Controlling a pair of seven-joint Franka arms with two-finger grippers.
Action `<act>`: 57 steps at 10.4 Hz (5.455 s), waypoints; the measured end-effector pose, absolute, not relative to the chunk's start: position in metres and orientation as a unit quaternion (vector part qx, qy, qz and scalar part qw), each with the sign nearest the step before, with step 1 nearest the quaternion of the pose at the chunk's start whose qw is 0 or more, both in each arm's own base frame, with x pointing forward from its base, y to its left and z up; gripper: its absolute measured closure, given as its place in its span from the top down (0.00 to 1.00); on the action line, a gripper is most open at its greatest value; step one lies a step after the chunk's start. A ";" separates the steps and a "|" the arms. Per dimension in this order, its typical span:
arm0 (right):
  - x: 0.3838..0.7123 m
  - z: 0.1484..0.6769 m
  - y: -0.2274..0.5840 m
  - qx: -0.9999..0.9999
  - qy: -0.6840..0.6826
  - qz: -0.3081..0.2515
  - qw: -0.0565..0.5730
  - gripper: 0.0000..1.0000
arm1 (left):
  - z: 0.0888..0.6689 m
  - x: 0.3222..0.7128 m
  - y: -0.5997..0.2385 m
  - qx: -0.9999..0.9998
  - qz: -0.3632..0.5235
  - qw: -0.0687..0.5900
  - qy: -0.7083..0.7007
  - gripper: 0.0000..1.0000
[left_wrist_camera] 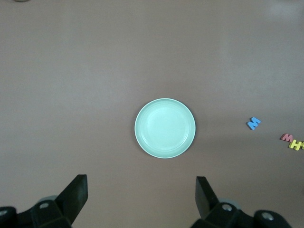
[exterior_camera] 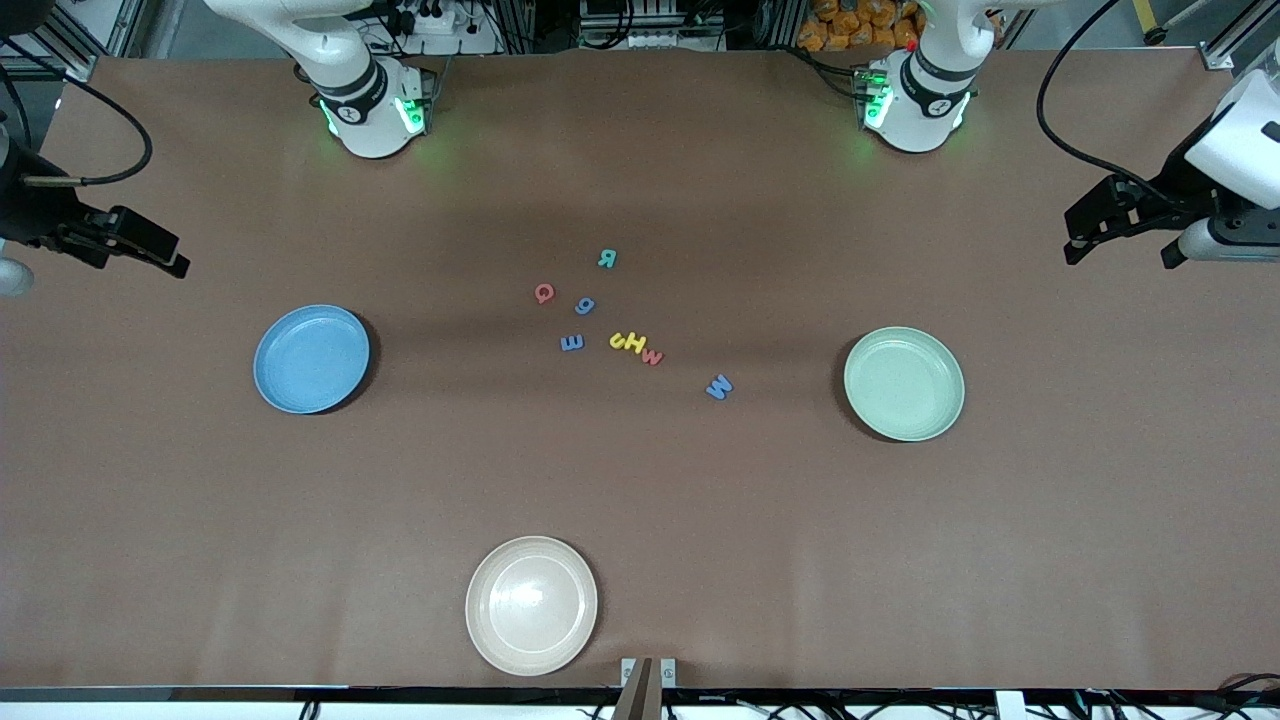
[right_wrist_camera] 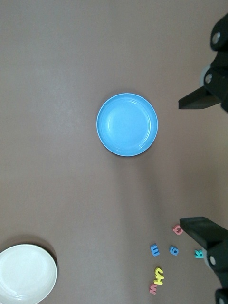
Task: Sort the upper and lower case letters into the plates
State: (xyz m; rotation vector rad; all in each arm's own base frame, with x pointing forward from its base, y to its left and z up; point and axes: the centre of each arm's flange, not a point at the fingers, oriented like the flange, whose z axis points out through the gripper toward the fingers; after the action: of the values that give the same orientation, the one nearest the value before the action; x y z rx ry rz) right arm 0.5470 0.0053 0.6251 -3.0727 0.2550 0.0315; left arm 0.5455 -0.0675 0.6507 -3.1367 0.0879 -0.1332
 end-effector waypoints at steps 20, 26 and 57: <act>0.605 0.513 0.089 -0.991 0.129 0.039 0.016 1.00 | 0.275 0.531 -0.374 -0.961 -0.021 -0.050 0.270 1.00; 0.609 0.475 0.160 -0.978 0.201 0.049 0.012 1.00 | 0.194 0.530 -0.388 -0.948 -0.028 -0.002 0.318 1.00; 0.517 0.207 0.378 -0.832 0.547 0.095 0.024 1.00 | 0.248 0.570 -0.175 -0.998 0.047 0.046 0.007 0.34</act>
State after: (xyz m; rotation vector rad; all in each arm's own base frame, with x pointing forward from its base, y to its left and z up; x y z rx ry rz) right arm 0.5167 0.3778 0.2069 -2.5739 1.6914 0.2937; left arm 0.5695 -0.1752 0.2478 -3.0469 0.0206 0.1437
